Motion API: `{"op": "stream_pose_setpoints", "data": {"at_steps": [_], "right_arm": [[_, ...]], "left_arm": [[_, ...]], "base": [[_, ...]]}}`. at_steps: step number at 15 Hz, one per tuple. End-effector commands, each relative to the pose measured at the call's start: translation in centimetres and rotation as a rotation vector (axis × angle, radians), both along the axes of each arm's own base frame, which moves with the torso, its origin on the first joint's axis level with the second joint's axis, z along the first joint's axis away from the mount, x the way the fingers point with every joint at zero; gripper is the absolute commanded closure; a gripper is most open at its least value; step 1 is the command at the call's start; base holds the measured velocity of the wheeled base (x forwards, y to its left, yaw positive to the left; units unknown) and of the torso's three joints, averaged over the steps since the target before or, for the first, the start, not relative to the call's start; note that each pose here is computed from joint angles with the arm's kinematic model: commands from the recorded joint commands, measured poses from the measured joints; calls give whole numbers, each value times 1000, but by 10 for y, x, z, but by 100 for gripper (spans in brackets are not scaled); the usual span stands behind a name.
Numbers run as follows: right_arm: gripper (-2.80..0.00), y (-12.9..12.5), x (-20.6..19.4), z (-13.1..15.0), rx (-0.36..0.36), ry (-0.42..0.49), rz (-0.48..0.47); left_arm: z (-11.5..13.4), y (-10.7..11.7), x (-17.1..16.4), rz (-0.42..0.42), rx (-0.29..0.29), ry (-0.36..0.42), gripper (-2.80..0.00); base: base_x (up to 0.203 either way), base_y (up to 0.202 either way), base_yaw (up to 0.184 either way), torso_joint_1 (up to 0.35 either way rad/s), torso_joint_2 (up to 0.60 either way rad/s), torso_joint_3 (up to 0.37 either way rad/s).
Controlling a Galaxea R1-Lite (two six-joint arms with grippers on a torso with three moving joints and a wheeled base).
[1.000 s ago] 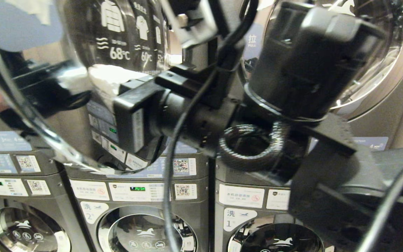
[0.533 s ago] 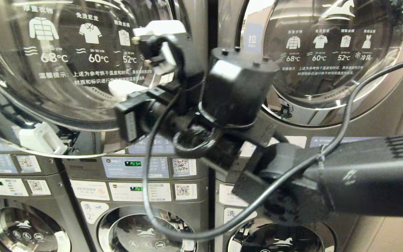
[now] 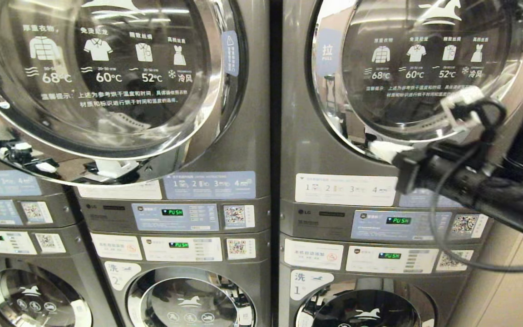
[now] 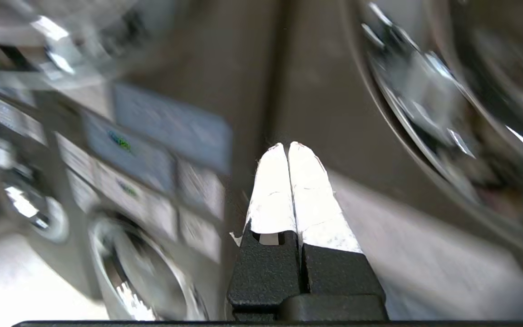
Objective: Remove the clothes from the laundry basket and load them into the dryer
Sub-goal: Close the dryer
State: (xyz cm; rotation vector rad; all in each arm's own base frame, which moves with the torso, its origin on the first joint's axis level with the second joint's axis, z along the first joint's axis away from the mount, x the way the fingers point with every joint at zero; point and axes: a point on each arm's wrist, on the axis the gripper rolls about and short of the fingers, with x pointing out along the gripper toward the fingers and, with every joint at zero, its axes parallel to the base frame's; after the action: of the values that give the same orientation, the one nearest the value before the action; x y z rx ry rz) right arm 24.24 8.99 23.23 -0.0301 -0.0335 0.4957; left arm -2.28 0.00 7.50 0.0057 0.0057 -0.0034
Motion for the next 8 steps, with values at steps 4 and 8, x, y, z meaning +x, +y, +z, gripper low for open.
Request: {"op": "stream_pose_setpoints", "data": {"at_steps": [4, 8], "right_arm": [[0, -68, -128, -80, -46, 140, -181], [0, -82, -203, -115, -65, 167, -257]], "left_arm": [[0, 0, 0, 0, 0, 0, 0], [0, 0, 0, 0, -1, 0, 0]], "base": [[0, 0, 0, 0, 0, 0], [0, 0, 0, 0, 0, 0]]}}
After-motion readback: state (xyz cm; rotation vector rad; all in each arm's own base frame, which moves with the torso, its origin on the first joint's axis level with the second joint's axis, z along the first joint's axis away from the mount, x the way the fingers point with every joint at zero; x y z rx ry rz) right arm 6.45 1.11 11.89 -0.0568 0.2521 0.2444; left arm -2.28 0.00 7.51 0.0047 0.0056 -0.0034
